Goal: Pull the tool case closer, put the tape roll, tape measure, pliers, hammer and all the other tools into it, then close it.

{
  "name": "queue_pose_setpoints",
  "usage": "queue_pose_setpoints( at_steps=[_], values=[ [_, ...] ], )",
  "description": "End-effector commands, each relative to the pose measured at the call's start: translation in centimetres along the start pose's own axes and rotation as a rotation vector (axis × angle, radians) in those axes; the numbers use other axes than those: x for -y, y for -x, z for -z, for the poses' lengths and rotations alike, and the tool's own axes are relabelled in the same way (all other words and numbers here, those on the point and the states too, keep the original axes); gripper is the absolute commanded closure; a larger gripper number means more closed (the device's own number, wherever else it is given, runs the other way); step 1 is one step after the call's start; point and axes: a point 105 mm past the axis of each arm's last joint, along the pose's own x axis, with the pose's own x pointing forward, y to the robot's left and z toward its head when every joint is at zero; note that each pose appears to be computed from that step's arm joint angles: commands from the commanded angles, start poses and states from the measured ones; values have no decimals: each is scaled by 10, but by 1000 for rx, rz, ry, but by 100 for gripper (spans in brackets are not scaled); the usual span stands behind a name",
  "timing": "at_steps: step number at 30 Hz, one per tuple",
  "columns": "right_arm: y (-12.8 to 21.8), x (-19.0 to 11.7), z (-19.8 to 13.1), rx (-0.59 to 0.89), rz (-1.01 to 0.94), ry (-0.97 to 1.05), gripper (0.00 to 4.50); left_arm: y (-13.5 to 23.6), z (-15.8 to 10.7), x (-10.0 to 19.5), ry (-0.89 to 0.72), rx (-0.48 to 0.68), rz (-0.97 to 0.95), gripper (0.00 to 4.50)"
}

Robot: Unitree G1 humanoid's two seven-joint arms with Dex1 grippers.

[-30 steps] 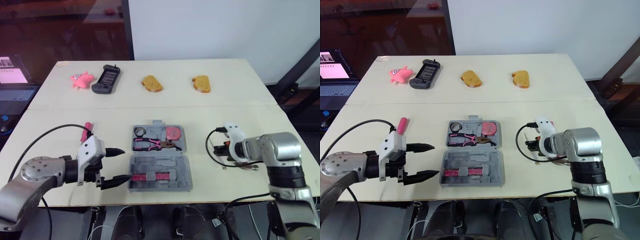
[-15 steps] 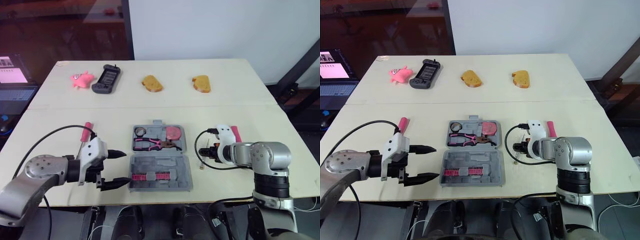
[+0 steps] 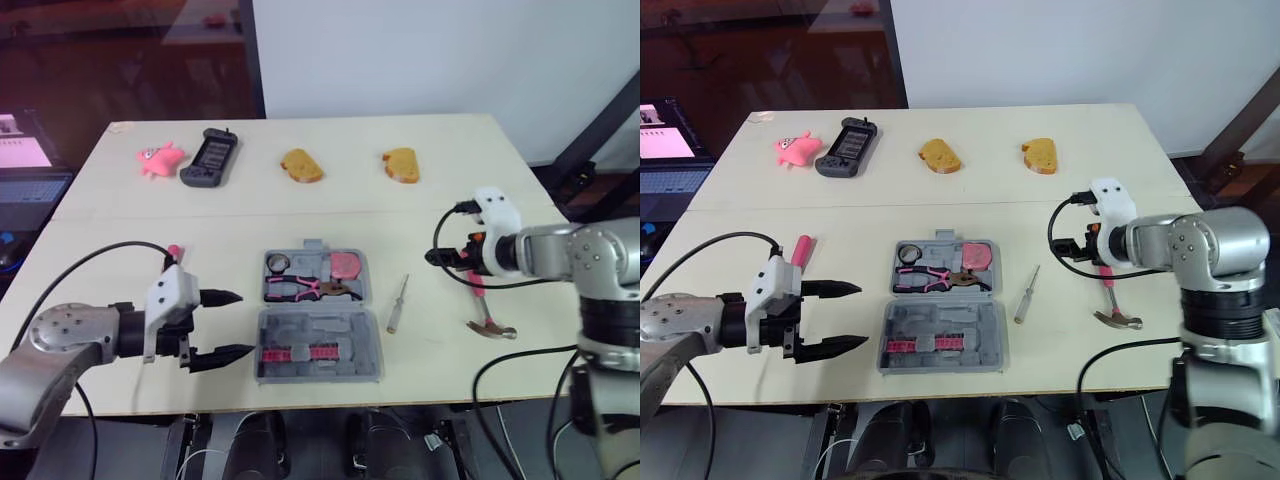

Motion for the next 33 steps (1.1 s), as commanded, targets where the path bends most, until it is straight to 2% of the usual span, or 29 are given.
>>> queue_pose_setpoints(
  at_steps=[1, 4, 6, 7, 9, 14, 20, 28, 31, 33],
  values=[
    [14, -32, -28, 99, -181, 407, 3, 9, -11, -8, -73, 73, -75, 0],
    [22, -45, -19, -25, -388, 701, 3, 15, -5, -10, -66, 91, -121, 0],
    [19, -49, -12, -85, -469, 1029, 3, 15, 1, -6, -58, 82, -129, 0],
    [18, -49, -7, -118, -501, 1131, 3, 15, 2, -5, -55, 81, -132, 0],
    [12, -55, 2, -158, -610, 1234, 3, 14, 4, -3, -44, 92, -145, 0],
    [-20, -50, 14, -219, -663, 1552, 3, 17, 8, 6, -21, 101, -177, 0],
    [-53, -55, 23, -210, -699, 1721, 3, 20, 11, 16, -3, 97, -217, 0],
    [-73, -64, 43, -231, -772, 1750, 3, 22, 13, 16, 1, 87, -254, 0],
    [-79, -67, 49, -236, -779, 1749, 81, 22, 13, 15, 2, 83, -259, 0],
    [-82, -68, 50, -235, -776, 1755, 176, 22, 13, 15, 2, 81, -259, 0]
  ],
)
